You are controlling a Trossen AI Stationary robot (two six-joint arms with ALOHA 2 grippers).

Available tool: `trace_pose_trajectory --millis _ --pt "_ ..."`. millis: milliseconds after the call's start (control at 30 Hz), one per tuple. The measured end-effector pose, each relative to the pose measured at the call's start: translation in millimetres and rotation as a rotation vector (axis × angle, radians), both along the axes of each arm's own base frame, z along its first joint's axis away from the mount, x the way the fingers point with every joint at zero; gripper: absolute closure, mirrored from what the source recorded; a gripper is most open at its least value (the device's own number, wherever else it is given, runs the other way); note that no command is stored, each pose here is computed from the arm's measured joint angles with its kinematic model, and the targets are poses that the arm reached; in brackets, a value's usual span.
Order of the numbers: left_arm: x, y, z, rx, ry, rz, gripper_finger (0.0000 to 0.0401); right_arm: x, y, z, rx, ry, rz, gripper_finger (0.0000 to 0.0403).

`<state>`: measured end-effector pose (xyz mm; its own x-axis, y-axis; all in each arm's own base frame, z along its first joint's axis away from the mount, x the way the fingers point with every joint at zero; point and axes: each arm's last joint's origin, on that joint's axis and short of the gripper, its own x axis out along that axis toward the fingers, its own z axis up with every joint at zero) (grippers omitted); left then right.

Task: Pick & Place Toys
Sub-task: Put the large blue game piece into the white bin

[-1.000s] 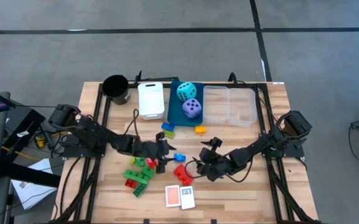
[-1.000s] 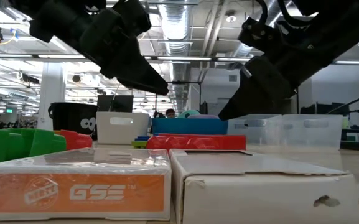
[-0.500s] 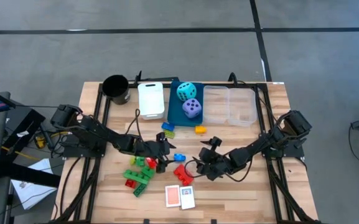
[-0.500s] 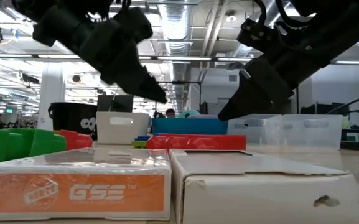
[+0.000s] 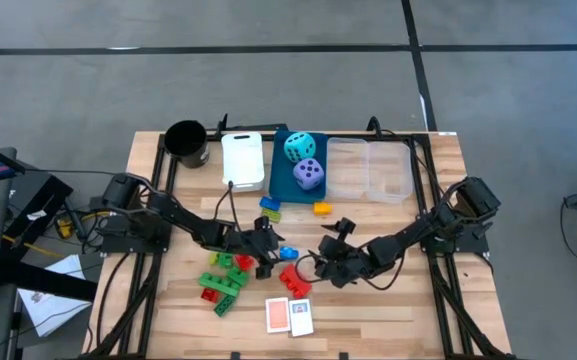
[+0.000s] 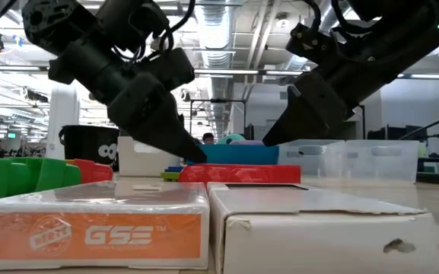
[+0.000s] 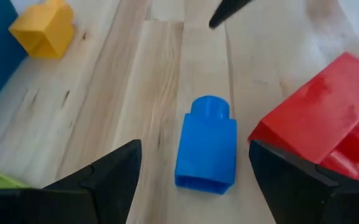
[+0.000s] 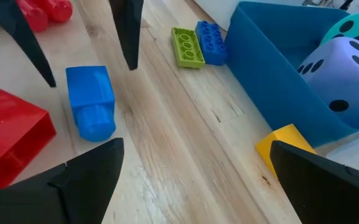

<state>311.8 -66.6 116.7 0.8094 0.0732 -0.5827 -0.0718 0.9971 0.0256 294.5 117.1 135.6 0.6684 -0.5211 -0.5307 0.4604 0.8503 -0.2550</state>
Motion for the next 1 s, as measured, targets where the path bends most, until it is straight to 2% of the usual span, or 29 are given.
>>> trace_pose_trajectory --millis 267,433,800,1000 --pt "0.1 -0.2 -12.0 -0.003 0.038 0.001 0.0112 0.3 1.1 0.5 0.006 -0.01 0.001 0.0006" --pt "2.5 -0.8 -8.8 -0.013 -0.003 0.002 0.012 1.4 1.8 1.4 0.019 -0.028 0.001 0.0006" --pt "3.1 -2.5 -8.0 -0.042 -0.008 -0.035 0.024 1.4 1.9 1.4 0.022 -0.029 0.0 0.0006" --pt "1.3 -2.4 -9.3 -0.037 0.026 -0.033 0.0262 1.4 1.9 1.4 0.022 -0.029 0.0 0.0006"
